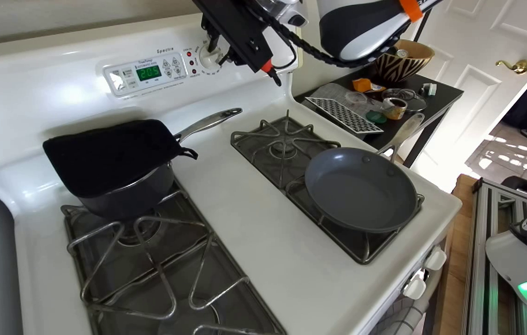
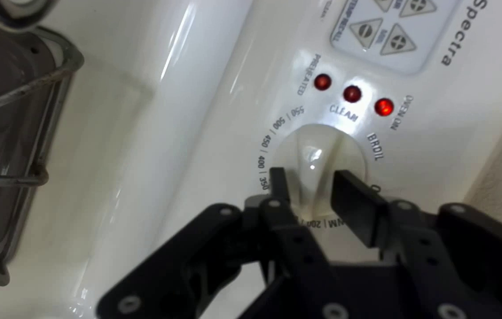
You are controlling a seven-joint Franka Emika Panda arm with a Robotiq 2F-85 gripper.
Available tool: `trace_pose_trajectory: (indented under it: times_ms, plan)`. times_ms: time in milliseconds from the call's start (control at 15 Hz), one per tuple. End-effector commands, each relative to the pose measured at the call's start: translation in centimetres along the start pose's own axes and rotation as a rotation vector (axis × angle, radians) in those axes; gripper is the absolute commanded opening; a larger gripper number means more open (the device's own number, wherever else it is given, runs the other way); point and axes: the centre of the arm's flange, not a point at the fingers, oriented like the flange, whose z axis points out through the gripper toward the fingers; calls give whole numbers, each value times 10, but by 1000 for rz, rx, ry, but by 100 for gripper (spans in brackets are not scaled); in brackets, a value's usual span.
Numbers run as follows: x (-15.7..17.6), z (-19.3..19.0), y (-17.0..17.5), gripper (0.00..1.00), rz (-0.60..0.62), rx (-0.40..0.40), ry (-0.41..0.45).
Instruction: Turn the knob to the right
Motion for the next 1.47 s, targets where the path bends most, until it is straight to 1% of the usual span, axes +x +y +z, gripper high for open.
trace_pose_trajectory:
  times_ms: [0,267,333,467,667,1067,1267,1400]
  plan:
    - [13,10,7,62,53,0,11]
    - [13,6,9,95,36,-25,11]
    - [11,4,10,100,13,-51,10]
    - [7,0,11,100,-16,-65,-1]
    - [0,-10,8,100,-92,-78,-1]
    - [-7,-29,-1,100,-337,-147,71]
    - [-7,-40,-6,100,-487,-216,91]
    - [-10,-44,-8,100,-576,-234,105]
